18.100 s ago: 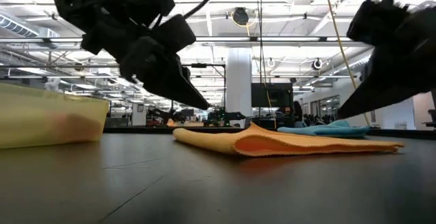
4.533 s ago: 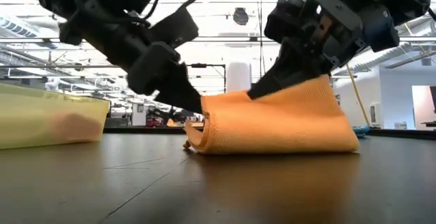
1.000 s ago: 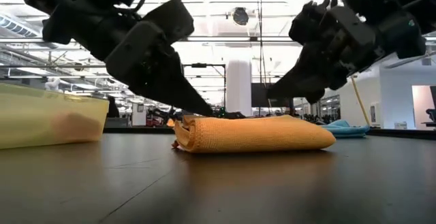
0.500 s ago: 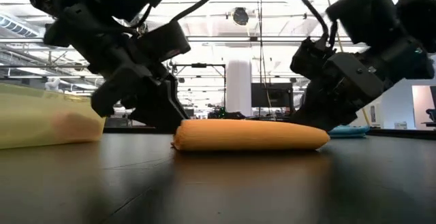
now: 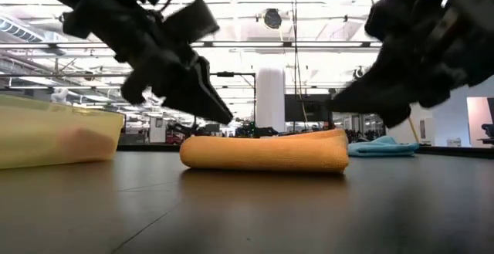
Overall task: Fold microfiber towels
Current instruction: Put the orange microfiber towel into the yellow bin
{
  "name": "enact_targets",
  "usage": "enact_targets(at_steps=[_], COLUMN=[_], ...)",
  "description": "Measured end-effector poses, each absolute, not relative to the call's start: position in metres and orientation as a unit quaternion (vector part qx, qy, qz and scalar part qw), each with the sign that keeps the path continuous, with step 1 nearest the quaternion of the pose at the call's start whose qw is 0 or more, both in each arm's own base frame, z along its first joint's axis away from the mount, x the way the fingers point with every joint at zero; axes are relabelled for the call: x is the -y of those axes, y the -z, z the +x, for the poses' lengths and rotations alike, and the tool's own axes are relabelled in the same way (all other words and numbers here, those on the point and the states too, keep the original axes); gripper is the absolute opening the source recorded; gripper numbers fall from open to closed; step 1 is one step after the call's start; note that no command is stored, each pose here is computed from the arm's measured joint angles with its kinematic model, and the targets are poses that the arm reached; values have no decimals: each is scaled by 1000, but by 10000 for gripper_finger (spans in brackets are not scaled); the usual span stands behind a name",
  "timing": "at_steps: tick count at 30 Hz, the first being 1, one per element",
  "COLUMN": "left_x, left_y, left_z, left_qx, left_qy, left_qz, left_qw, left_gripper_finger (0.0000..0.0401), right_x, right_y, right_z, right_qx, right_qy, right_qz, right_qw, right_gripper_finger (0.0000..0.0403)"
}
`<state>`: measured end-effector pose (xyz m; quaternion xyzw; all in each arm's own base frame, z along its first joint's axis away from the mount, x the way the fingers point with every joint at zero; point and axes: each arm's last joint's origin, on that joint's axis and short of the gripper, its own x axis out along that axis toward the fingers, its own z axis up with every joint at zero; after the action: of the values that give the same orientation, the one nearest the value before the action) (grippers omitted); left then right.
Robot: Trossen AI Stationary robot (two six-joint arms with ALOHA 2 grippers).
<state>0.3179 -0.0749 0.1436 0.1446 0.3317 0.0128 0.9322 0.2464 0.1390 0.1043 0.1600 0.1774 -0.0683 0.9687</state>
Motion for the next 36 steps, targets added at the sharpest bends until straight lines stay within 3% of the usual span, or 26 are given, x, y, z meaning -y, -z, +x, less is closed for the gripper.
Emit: enact_targets(at_steps=[10, 13, 21, 24, 27, 36], left_x=[71, 57, 24, 16, 9, 2], left_y=[-147, -139, -123, -119, -117, -94], left_z=[334, 340, 345, 344, 342, 346], left_qx=[-251, -254, -279, -293, -308, -325], left_qy=[96, 92, 82, 97, 97, 108], left_qz=[106, 91, 55, 41, 23, -7], left_qw=[957, 958, 955, 950, 946, 940], left_gripper_finger=[101, 135, 274, 293, 282, 192], right_x=[-152, -156, -159, -159, -159, -159], right_y=[-136, -140, -137, -137, -137, -137], right_z=[237, 234, 230, 230, 230, 230], right_qx=[-133, -131, -144, -143, -143, -143], right_qy=[14, 4, -2, -2, -2, -2], right_qz=[115, 105, 95, 95, 95, 95], right_qw=[984, 986, 985, 985, 985, 985], right_gripper_finger=[0, 0, 0, 0, 0, 0])
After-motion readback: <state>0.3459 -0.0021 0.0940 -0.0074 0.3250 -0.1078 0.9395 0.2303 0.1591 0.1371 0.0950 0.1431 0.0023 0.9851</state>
